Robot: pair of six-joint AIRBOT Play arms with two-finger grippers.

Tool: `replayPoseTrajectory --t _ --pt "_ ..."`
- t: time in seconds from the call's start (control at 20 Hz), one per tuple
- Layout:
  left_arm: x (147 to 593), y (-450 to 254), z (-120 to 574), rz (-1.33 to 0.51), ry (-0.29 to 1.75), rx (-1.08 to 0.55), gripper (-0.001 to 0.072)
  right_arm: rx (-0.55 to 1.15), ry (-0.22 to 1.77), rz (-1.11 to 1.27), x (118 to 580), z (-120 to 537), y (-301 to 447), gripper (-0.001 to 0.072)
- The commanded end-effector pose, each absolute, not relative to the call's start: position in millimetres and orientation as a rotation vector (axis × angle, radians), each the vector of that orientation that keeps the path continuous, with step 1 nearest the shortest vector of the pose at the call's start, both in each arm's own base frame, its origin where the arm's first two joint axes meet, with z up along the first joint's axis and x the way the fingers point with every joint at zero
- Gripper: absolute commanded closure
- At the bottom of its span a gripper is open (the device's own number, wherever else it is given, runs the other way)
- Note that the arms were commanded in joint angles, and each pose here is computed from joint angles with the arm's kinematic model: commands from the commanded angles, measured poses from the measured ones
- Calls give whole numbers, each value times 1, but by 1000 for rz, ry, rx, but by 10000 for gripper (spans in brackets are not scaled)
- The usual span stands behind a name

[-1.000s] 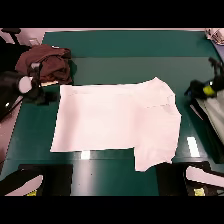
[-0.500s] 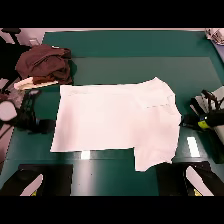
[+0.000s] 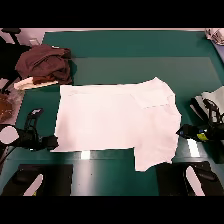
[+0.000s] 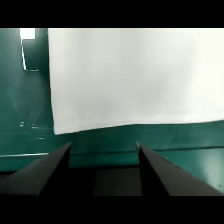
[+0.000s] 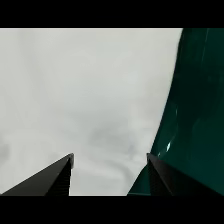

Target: Fold the shirts.

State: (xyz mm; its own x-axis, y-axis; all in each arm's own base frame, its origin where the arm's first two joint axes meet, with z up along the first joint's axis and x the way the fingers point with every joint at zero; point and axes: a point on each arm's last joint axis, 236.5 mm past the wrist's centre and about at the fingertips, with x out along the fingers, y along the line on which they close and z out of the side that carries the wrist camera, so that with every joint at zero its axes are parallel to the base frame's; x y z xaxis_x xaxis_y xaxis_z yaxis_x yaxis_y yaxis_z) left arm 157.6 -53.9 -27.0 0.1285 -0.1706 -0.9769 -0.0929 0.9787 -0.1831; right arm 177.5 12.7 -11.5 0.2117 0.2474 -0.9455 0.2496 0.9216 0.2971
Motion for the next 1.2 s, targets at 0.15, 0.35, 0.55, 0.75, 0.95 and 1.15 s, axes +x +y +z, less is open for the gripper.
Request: replayPoseTrajectory --t 0.15,0.35,0.55,0.75,0.95,1.15 --pt "184 -59 -18 -10 1357 -428 354 449 1404 3 178 -9 14 187" --pt "170 -60 -32 7 1489 -444 213 465 1414 13 199 2 10 145" --pt "178 -32 -35 194 1455 -606 112 485 1448 21 218 3 5 142" --pt "197 -1 -35 309 1344 -660 111 502 1480 28 226 -7 4 142" --pt "181 2 -53 251 1476 -542 113 496 1453 22 233 -7 1 142" --pt "184 -27 -76 96 1607 -591 112 493 1457 27 232 -7 2 142"
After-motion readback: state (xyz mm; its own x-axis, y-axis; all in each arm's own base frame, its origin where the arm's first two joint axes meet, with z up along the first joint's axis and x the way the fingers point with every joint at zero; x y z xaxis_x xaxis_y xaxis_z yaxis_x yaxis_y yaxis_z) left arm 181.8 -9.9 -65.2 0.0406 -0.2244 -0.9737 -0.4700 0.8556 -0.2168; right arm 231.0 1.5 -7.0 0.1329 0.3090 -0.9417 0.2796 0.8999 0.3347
